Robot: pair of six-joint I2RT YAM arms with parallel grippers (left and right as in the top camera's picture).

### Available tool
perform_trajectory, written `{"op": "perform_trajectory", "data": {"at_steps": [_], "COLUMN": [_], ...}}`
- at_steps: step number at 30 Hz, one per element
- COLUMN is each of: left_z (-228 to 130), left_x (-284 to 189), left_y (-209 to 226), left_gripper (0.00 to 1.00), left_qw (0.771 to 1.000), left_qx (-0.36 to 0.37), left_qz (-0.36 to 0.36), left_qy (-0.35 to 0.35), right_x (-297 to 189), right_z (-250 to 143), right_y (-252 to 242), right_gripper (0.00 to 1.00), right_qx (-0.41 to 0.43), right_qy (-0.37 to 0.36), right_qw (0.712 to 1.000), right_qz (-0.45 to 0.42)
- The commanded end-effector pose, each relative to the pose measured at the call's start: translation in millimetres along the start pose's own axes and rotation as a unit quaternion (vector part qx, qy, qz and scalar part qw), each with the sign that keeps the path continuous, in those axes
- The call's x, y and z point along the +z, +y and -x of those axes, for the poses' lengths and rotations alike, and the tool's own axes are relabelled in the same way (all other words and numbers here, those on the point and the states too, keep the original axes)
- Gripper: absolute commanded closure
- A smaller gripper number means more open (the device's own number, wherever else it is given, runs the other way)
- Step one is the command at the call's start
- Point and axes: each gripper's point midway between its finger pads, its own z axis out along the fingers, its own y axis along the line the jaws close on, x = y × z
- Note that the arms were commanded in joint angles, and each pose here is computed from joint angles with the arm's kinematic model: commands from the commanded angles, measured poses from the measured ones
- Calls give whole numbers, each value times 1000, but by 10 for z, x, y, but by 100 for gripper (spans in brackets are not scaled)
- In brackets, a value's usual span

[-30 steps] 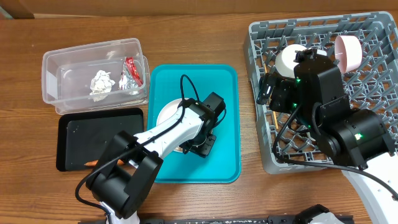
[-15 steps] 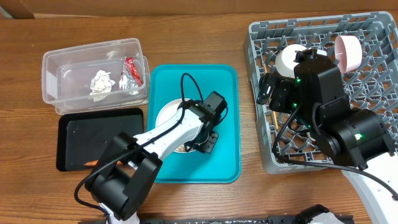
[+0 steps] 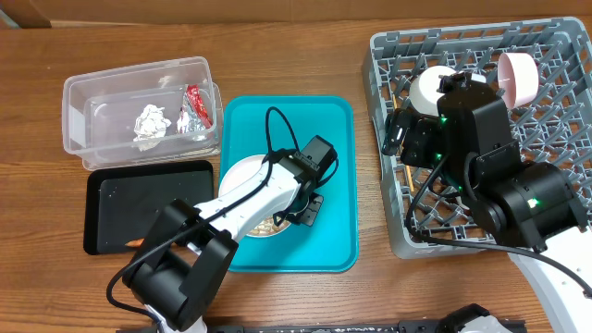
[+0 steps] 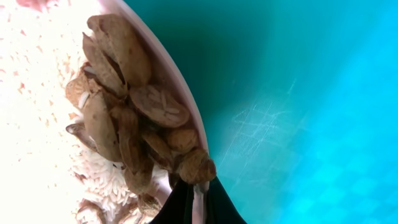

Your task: Sort waste into correct bins and load items into the dishwasher

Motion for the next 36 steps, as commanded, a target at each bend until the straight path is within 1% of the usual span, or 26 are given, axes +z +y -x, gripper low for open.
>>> {"op": "perform_trajectory", "data": {"at_steps": [1,8,13,22,25,36], "left_z": [-75,83,139,281,320,287], "left_x": [51,-230,-349,-613,-654,-671], "left_y": [11,-27,85,115,94,84], "left_gripper": [96,96,96,96,96,96], "left_qw": [999,999,996,993,993,991], "left_qx": [-31,-42,-75,-103,-100,-103], "left_qz": [2,3,38,55,56,88], "left_qy": [32,25,16,-5,-13,-21], "right_x": [-20,-20,-20,-20,-20,-20], "right_z": [40,40,40,40,40,40], "right_y": [-5,-5,-5,-5,-5,-5], "right_gripper": [0,0,0,0,0,0], "right_qx": [3,3,3,3,3,3], "right_qy": [-8,-8,-8,-8,-8,-8], "right_qw": [1000,1000,1000,1000,1000,1000], "right_qz": [-1,-1,-1,-1,-1,-1]}}
